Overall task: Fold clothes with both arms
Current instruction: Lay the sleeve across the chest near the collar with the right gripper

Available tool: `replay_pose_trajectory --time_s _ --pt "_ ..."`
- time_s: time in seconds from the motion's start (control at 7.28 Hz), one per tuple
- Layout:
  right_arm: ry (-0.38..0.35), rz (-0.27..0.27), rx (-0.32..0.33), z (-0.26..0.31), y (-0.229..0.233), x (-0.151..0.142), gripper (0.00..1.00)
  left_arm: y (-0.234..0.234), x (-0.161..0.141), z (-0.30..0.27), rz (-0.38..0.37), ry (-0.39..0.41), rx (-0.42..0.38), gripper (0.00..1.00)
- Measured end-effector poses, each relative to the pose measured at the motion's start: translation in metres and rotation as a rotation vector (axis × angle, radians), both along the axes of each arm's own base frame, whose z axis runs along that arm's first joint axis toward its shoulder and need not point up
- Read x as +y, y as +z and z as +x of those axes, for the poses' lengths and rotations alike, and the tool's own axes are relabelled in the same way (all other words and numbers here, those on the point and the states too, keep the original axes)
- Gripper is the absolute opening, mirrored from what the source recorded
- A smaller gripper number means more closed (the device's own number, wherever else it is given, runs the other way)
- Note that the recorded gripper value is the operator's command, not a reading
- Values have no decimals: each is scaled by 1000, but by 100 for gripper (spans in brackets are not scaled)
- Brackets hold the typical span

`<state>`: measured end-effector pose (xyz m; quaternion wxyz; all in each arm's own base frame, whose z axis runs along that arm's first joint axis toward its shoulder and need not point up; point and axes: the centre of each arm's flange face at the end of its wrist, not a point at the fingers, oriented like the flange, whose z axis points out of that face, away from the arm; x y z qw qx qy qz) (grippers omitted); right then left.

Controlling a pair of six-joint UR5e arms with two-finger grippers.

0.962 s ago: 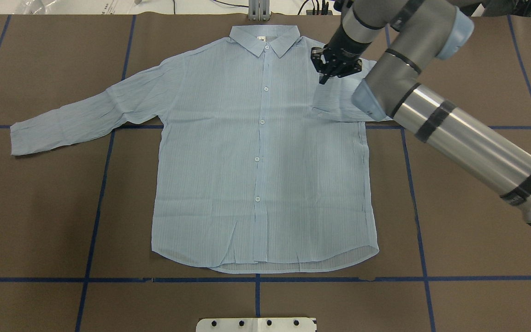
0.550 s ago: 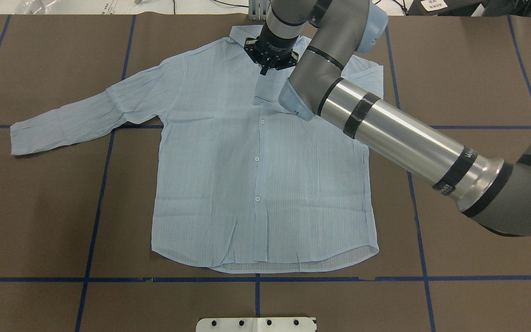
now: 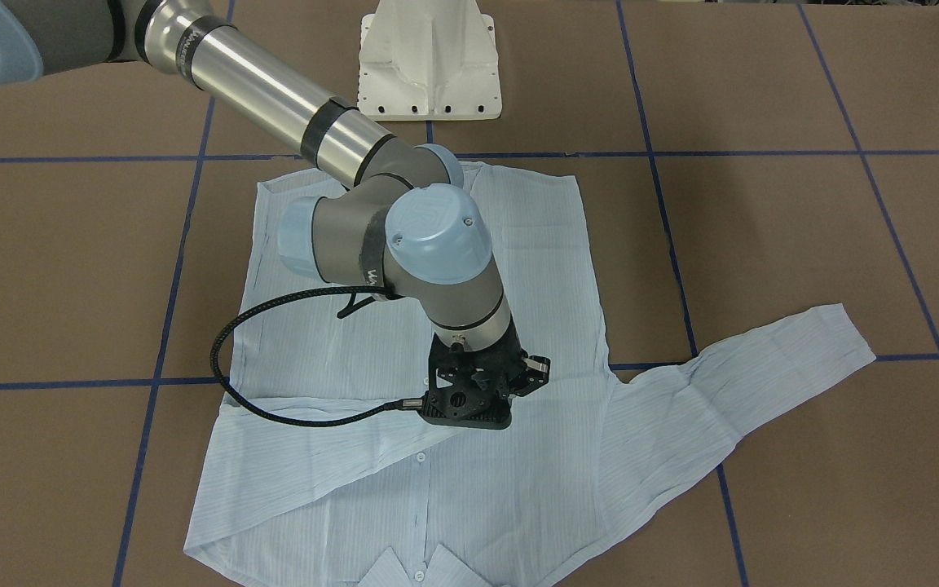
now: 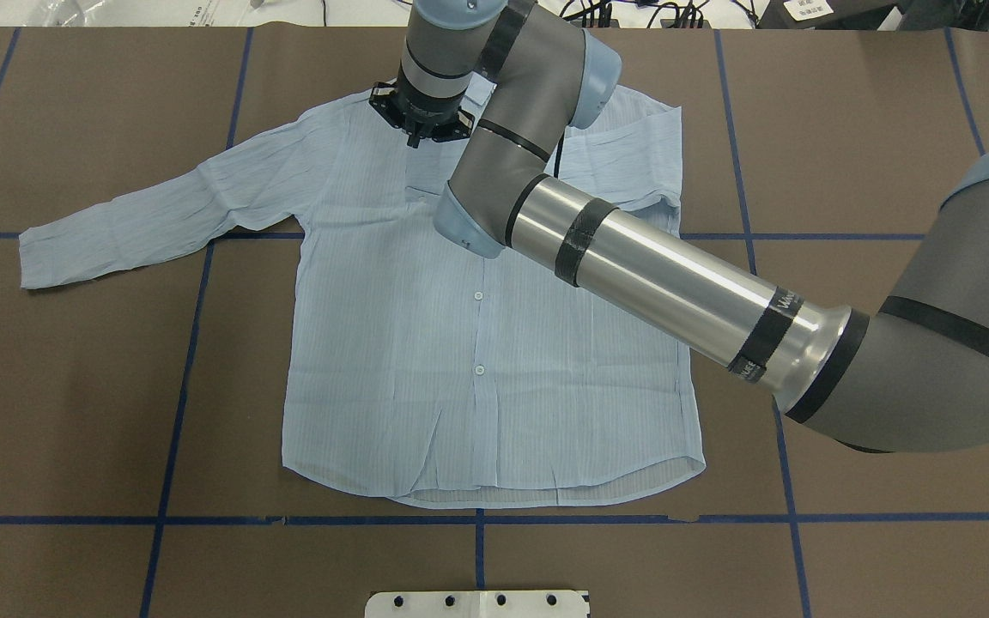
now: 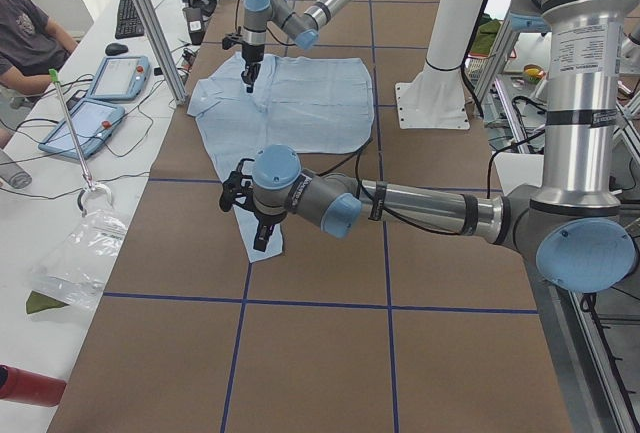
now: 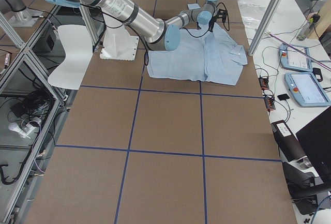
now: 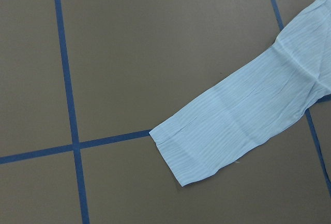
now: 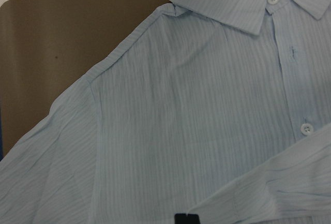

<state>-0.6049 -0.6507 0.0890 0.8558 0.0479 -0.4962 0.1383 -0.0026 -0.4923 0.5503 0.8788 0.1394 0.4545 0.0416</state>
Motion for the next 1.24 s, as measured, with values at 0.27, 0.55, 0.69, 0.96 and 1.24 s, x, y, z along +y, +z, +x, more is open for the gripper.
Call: replay_pose_trajectory --time_s 0.27,0.55,0.69,0.96,1.24 --pt "26 -3 -2 -12 -16 4 0 0 0 0 0 0 0 100" --pt "41 0 8 -18 -15 5 0 0 0 1 -1 0 -1 100" --pt "43 2 9 -20 -16 5 23 1 0 1 -2 1 -1 100" --pt "43 9 9 -26 -18 11 56 3 -1 2 -7 3 -1 100" --pt "61 27 -4 -34 -26 18 58 -2 -8 9 -24 -3 6 100"
